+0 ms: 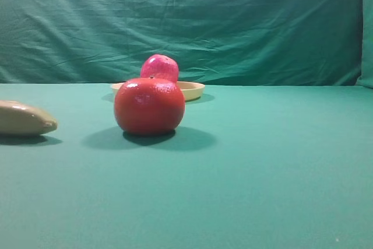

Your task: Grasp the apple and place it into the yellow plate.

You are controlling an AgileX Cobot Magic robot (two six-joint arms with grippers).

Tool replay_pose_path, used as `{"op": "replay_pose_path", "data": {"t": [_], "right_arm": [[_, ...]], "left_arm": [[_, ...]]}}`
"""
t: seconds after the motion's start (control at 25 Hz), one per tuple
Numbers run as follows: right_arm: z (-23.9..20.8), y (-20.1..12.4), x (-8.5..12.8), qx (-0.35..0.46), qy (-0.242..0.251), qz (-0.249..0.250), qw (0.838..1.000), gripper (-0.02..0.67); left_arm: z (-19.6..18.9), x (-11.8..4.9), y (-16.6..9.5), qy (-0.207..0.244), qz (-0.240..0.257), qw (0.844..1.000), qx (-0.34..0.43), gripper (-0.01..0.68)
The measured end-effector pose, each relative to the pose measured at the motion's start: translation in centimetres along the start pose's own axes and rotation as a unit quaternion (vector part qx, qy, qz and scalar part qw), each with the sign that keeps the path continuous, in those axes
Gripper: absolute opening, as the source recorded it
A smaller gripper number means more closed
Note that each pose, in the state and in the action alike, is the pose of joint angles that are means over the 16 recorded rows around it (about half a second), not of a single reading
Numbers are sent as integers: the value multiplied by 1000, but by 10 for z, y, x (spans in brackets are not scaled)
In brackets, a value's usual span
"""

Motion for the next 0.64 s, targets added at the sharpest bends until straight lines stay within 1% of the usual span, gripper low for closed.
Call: {"op": "replay_pose_path", "data": {"t": [0.64], "right_arm": [[0,0,0,0,0,0,1000,0]], "left_arm": [[0,0,0,0,0,1000,0,157]]}}
Point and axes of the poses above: a point on each arm's last joint axis where the gripper is mounted, z pointing out along that axis toward the gripper, x along the wrist's bending axis when the last joint is at zero, y = z × x, the point moved 8 cm from there along z, pointing out along that axis toward the gripper, and after that the axes turned 6 degrees about -z, right-handed, at the moved point
